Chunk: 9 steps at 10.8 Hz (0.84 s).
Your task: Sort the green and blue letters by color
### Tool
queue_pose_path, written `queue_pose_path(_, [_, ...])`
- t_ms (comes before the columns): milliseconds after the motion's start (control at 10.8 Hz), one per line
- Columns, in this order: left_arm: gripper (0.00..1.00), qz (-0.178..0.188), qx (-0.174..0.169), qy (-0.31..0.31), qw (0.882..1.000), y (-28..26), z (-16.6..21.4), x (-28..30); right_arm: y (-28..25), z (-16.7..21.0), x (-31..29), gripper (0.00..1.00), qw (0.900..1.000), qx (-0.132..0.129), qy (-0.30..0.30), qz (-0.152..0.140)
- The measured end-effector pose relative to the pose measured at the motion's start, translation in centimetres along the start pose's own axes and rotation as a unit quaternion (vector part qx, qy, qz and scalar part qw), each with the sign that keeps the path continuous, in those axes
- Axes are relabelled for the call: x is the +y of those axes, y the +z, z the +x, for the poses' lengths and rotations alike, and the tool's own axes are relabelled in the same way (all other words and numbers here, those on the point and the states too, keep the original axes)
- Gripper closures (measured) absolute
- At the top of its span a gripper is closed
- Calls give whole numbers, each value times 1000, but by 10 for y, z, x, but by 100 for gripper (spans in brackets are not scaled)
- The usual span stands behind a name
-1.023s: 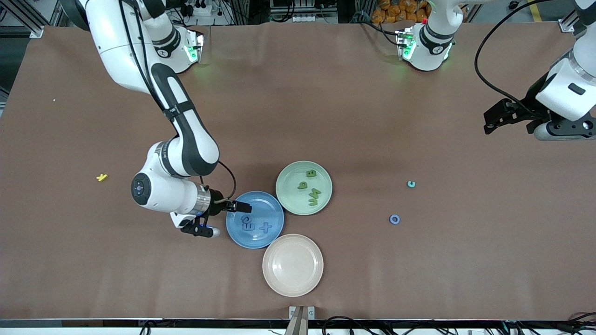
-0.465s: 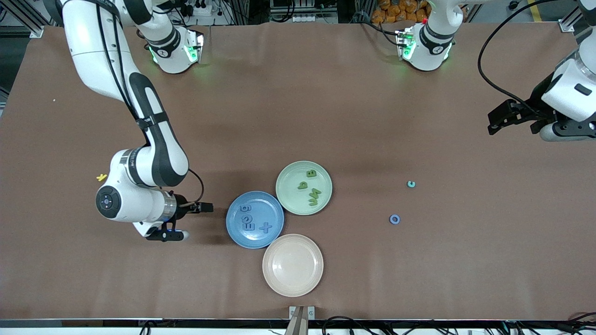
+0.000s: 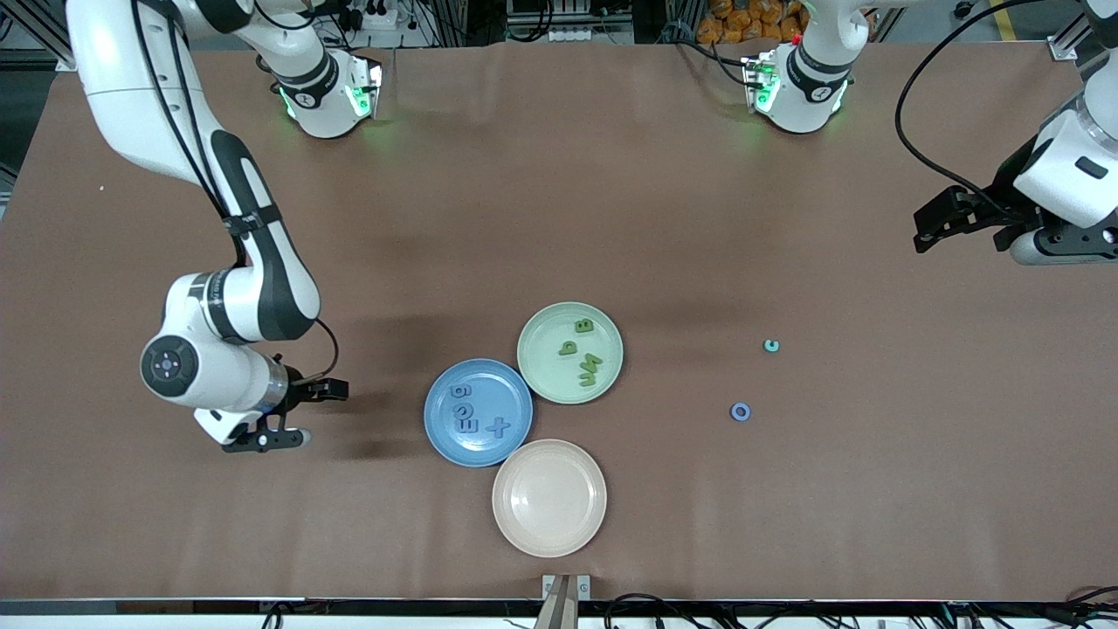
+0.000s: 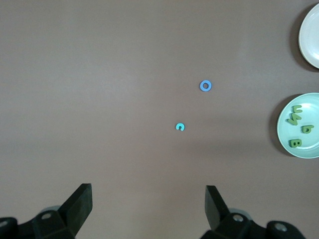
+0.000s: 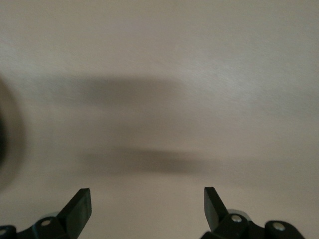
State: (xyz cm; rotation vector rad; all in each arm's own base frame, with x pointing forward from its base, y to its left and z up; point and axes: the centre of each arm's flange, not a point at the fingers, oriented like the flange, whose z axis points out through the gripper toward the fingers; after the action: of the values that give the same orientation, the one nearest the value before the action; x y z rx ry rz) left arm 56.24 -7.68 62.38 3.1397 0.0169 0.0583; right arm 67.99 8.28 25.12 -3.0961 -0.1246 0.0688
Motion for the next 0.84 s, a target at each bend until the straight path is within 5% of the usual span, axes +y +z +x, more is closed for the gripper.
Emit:
queue_pose_path(186, [0, 2, -15, 0, 1000, 2, -3, -1, 1, -42, 3, 0, 1000, 19, -9, -7])
queue_pose_path(558, [0, 3, -10, 1, 1000, -10, -11, 0, -45, -131, 8, 0, 1000, 8, -20, -9])
queue_pose_path(837, [0, 4, -14, 3, 1000, -15, -17, 2, -70, -156, 12, 0, 1000, -16, -18, -18])
